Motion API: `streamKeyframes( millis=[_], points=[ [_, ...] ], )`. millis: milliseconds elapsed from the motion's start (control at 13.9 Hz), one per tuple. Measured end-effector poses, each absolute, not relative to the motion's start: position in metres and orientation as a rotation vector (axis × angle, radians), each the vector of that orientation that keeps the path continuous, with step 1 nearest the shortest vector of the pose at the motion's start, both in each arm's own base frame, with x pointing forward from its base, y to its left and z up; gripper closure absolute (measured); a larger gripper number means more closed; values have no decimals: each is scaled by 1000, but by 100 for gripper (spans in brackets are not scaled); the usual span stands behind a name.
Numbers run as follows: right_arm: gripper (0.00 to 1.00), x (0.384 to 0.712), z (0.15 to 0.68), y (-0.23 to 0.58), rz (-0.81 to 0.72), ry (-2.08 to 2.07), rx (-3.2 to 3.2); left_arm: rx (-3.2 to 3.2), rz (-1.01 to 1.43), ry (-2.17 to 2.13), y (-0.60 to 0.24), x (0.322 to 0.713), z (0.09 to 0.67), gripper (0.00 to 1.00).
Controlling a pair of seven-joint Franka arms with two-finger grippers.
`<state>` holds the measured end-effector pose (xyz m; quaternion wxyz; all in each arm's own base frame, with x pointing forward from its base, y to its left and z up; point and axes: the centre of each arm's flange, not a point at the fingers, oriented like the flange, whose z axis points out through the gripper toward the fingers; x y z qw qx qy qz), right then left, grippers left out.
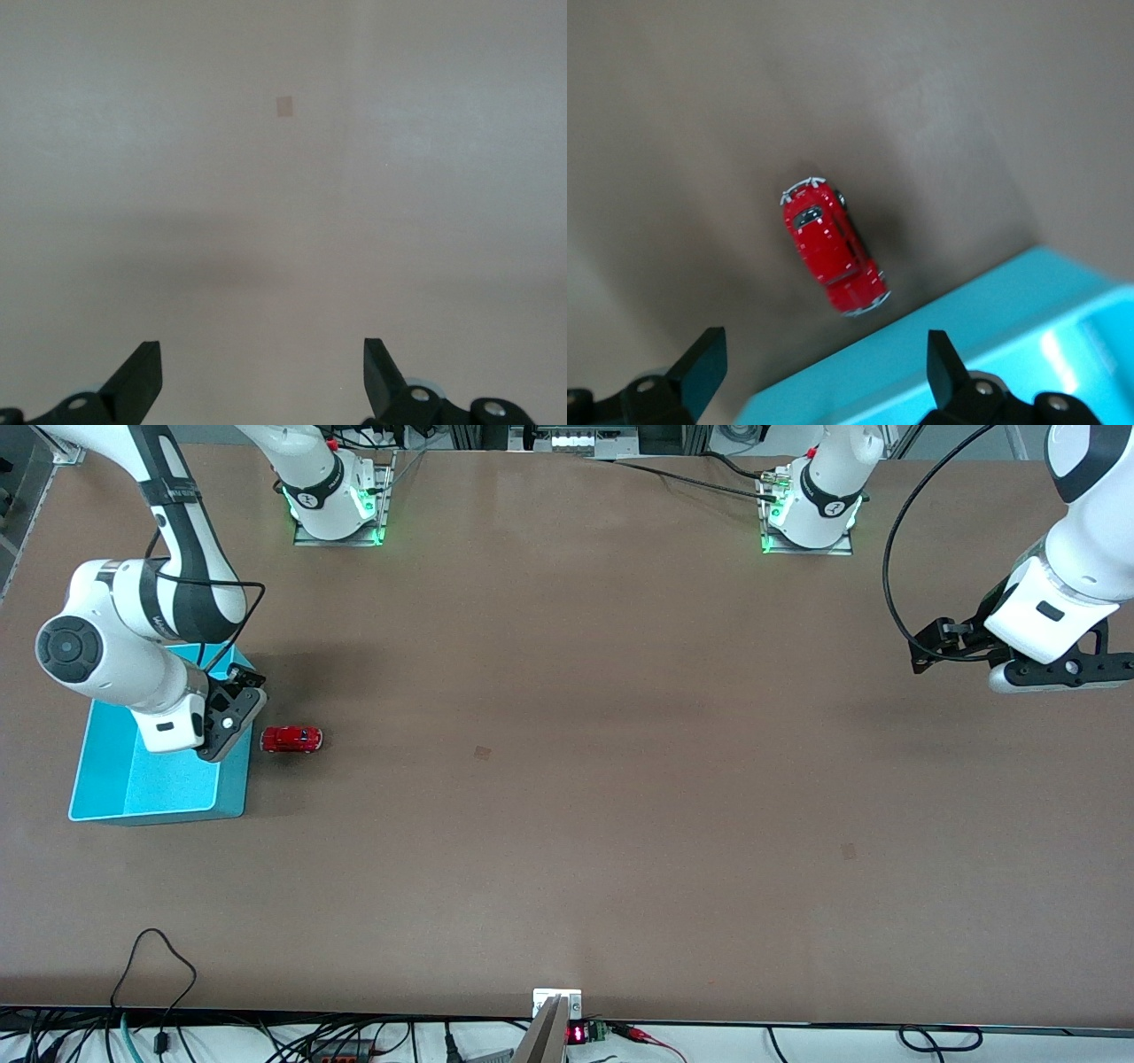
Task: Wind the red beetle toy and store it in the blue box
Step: 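Reach the right gripper to the red car beside the blue box, then lower the right gripper and grasp the red car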
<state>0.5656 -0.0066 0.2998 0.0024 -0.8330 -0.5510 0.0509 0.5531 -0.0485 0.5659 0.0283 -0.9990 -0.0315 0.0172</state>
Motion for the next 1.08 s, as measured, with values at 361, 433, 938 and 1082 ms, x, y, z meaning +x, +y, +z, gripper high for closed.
streamKeyframes(
  millis=[361,433,938,1082],
  points=[
    [0,554,247,-1,120,-2097,-2320,-3175,89,-117,-58,551,565,0],
    [0,551,237,0,107,-2133,-2291,-3176,89,-114,-59,551,565,0],
    [1,541,196,7,66,-2199,-2241,-3176,89,-79,-59,551,565,0],
    [21,542,193,10,59,-2209,-2234,-3175,104,-70,-61,550,564,0]
  ],
)
